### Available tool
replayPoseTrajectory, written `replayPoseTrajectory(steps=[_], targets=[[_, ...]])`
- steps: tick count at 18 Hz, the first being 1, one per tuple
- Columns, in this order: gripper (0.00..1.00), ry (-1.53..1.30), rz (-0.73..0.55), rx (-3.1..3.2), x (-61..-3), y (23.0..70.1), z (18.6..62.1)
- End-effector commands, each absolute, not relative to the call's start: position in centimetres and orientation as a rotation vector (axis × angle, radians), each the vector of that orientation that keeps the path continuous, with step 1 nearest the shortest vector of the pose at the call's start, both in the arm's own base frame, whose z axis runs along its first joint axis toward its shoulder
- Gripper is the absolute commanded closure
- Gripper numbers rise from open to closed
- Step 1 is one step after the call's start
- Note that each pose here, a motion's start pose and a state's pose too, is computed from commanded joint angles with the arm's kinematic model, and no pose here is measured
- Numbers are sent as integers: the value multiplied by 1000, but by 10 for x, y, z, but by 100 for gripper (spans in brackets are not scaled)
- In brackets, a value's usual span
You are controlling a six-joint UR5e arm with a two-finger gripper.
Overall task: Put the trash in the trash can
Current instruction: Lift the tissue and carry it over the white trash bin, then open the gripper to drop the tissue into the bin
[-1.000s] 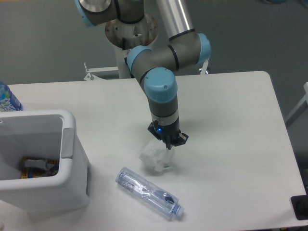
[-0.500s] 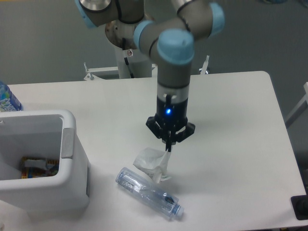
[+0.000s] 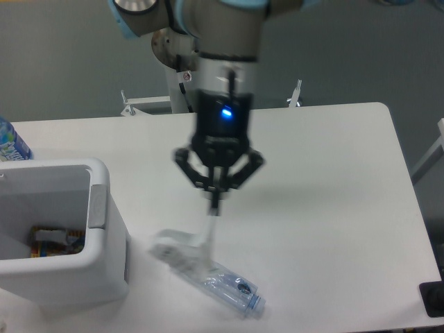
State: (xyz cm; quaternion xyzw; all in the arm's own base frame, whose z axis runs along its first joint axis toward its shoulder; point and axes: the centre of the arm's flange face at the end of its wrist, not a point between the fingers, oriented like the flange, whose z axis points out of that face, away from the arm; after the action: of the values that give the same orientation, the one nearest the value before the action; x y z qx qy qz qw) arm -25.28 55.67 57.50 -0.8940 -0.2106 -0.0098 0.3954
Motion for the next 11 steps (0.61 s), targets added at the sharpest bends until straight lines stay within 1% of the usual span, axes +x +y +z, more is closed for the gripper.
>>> replayPoseTrajectory(steps=[2,4,6,8,9,10,11], targets=[[100,-458,-68,-2300,-207,573,567],[100,-416,-110,-2318,-170,579,563],[100,-389,-146,-2331,-141,583,560],[100,-379,-165,-2346,-128,582,552],[83,-365,-166,-2354,-124,580,549],[74,-364,-167,-2360,-123,578,546],[58,-363,-166,-2358,-122,577,546]])
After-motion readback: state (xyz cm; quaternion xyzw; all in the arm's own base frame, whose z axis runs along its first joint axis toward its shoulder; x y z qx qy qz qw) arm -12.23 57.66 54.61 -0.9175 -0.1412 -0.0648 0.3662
